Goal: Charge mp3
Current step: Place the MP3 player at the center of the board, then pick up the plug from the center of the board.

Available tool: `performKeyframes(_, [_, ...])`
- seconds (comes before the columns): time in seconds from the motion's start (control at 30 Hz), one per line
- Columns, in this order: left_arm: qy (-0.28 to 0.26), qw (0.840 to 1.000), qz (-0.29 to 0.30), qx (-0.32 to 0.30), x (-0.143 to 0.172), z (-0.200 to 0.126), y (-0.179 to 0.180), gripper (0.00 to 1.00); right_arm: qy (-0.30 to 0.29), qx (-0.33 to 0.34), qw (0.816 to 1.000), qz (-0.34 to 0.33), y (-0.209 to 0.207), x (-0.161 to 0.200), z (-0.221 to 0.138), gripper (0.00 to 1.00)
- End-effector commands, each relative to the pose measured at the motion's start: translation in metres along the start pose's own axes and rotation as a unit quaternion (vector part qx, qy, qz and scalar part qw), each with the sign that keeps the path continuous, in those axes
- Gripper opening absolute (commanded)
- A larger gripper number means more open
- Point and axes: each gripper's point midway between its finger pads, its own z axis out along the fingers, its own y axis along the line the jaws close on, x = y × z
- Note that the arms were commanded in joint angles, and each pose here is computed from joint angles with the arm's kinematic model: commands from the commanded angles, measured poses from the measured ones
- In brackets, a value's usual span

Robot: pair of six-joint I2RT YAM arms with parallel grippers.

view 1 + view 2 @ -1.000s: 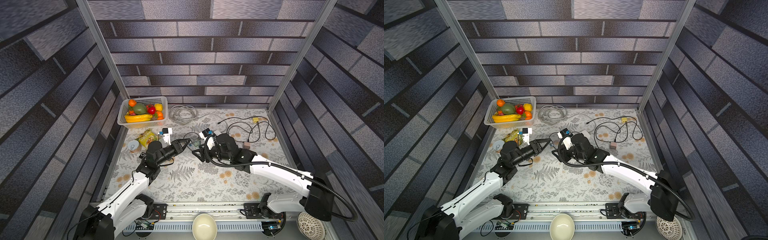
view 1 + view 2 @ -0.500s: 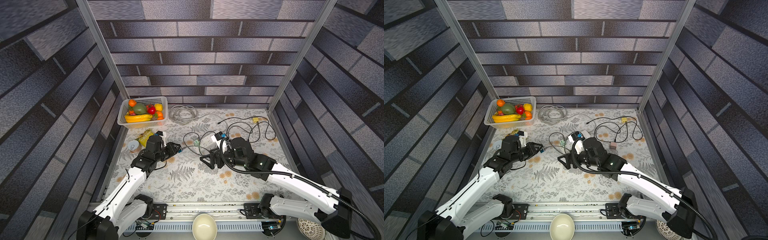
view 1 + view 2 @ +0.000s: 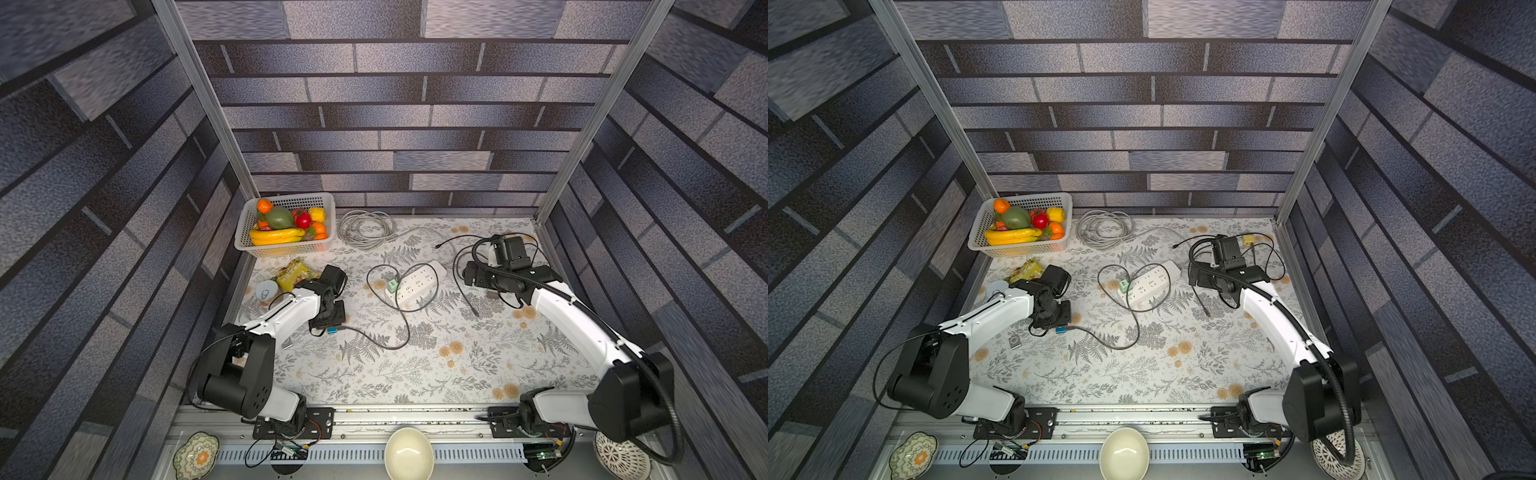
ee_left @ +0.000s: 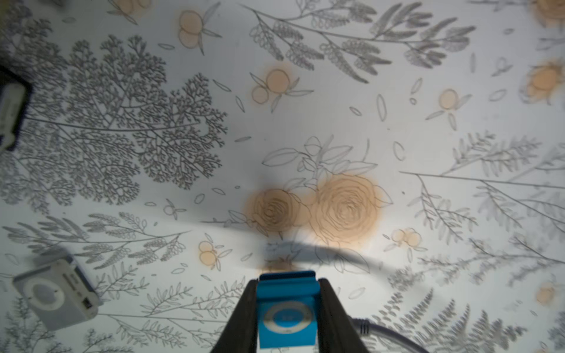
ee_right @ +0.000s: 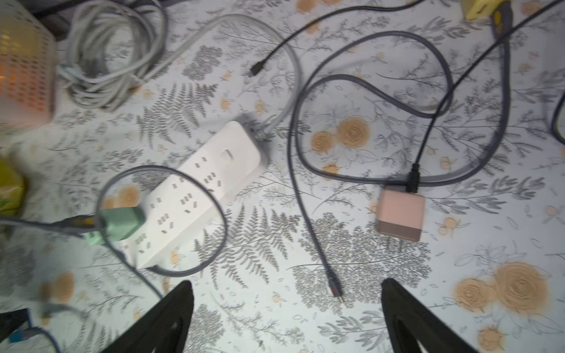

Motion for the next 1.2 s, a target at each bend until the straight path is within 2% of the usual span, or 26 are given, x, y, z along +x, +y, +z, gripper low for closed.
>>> performKeyframes(0.0, [-0.015, 0.999, 0.024, -0.047, -0.025, 0.002, 0.015, 0.33, 0.052, 0.076, 0.996, 0.012, -0.055, 0.012, 0.025, 0.95])
performKeyframes(0.07, [-0.034, 0.998, 0.027, -0.052, -0.037, 0.006, 0.014, 0.58, 0.063, 0.088, 0.994, 0.023, -0.069, 0.012, 0.042, 0.94])
performKeyframes(0.13, [-0.046, 0.998, 0.023, -0.030, -0.047, 0.001, 0.004, 0.75, 0.082, 0.087, 0.992, 0.035, -0.079, 0.018, 0.060, 0.93])
performKeyframes(0.23, [-0.089, 0.996, 0.022, 0.018, -0.064, -0.020, -0.017, 0.84, 0.111, 0.071, 0.990, 0.041, -0.082, 0.021, 0.086, 0.89])
performKeyframes(0.27, [-0.107, 0.993, 0.020, 0.033, -0.069, -0.033, -0.022, 0.91, 0.114, 0.073, 0.990, 0.042, -0.084, 0.019, 0.092, 0.87])
performKeyframes(0.33, [-0.154, 0.986, 0.022, 0.068, -0.075, -0.062, -0.034, 1.00, 0.124, 0.067, 0.989, 0.045, -0.085, 0.019, 0.103, 0.85])
performKeyframes(0.4, [-0.202, 0.972, 0.027, 0.113, -0.078, -0.095, -0.047, 1.00, 0.131, 0.065, 0.988, 0.044, -0.085, 0.019, 0.112, 0.82])
performKeyframes(0.47, [-0.251, 0.953, 0.030, 0.168, -0.077, -0.130, -0.060, 1.00, 0.137, 0.065, 0.987, 0.044, -0.085, 0.019, 0.120, 0.75])
performKeyframes(0.6, [-0.326, 0.904, 0.062, 0.271, -0.066, -0.182, -0.088, 1.00, 0.151, 0.073, 0.985, 0.043, -0.088, 0.022, 0.123, 0.50])
performKeyframes(0.73, [-0.365, 0.861, 0.106, 0.337, -0.049, -0.207, -0.112, 1.00, 0.130, 0.049, 0.989, 0.052, -0.077, 0.018, 0.100, 0.24])
performKeyframes(0.8, [-0.387, 0.834, 0.134, 0.369, -0.042, -0.215, -0.131, 1.00, 0.104, 0.025, 0.993, 0.055, -0.063, 0.012, 0.079, 0.18])
performKeyframes(0.9, [-0.410, 0.787, 0.191, 0.419, -0.026, -0.217, -0.173, 1.00, 0.039, -0.053, 0.996, 0.060, -0.021, -0.005, 0.035, 0.14])
performKeyframes(0.93, [-0.416, 0.774, 0.208, 0.431, -0.021, -0.214, -0.188, 1.00, 0.028, -0.079, 0.995, 0.058, -0.005, -0.001, 0.023, 0.14])
performKeyframes(1.03, [-0.404, 0.752, 0.234, 0.465, -0.015, -0.202, -0.230, 1.00, -0.005, -0.135, 0.990, 0.046, 0.036, -0.006, -0.015, 0.14])
performKeyframes(1.13, [-0.423, 0.715, 0.257, 0.494, -0.008, -0.205, -0.268, 1.00, -0.020, -0.175, 0.984, 0.037, 0.067, -0.003, -0.039, 0.14])
performKeyframes(1.17, [-0.428, 0.708, 0.264, 0.496, -0.008, -0.206, -0.278, 1.00, -0.025, -0.180, 0.983, 0.038, 0.072, -0.003, -0.043, 0.13])
